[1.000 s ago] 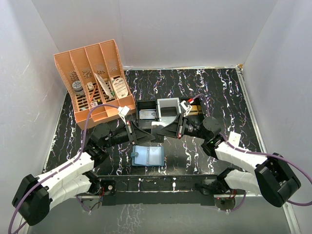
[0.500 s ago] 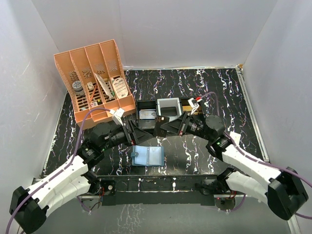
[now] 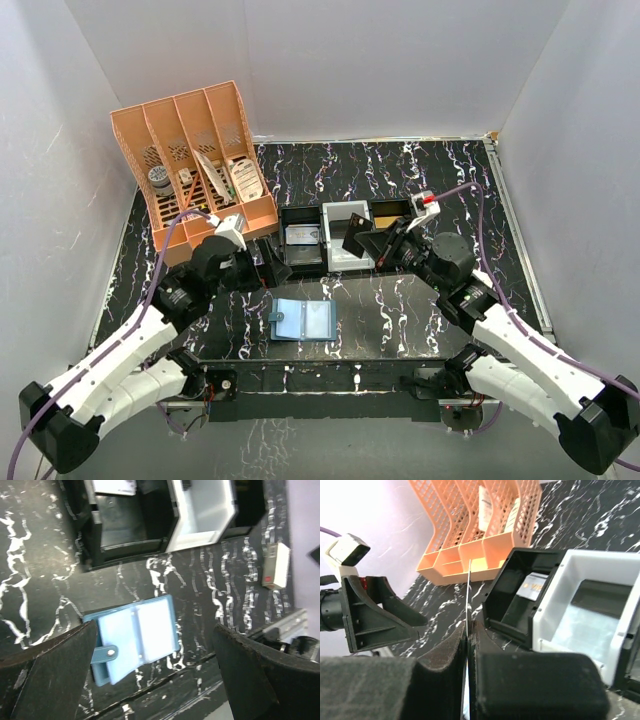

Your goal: Take the credit cards out of the card holder

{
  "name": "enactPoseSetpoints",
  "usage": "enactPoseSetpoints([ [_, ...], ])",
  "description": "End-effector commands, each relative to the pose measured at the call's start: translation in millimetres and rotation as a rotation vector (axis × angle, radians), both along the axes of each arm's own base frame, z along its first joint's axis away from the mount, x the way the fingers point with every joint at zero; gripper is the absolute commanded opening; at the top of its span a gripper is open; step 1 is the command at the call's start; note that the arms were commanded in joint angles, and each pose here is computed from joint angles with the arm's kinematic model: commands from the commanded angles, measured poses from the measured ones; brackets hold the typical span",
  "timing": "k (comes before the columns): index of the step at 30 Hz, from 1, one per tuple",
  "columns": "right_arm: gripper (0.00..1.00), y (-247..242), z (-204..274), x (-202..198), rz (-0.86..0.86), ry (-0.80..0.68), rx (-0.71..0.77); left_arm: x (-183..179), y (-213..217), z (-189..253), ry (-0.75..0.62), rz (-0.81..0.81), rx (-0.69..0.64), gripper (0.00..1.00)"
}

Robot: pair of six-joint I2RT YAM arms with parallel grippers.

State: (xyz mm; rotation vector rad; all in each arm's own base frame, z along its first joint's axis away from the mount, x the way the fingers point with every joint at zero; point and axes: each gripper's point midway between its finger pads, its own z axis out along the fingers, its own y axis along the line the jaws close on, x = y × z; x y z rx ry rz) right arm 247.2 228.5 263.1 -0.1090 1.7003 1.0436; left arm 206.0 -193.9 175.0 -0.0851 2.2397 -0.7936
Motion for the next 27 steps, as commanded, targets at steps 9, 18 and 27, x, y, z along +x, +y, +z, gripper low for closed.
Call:
enactPoseSetpoints([
  [9,0.00,-16.1,40.2,23.2,-0.049,-0.274,-0.302,18.2,40.8,32.6,-0.043,-0.043,0.050,0.99],
  [18,0.00,-17.3,21.6,44.4,-0.041,-0.292,-0.513,20.9,75.6,13.3,0.009,0.057,0.180,0.99],
  [27,0.00,-29.0,-20.6,69.1,-0.039,-0.291,-0.787,36.4,108.9,-1.0,-0.004,0.207,0.180,0.99],
])
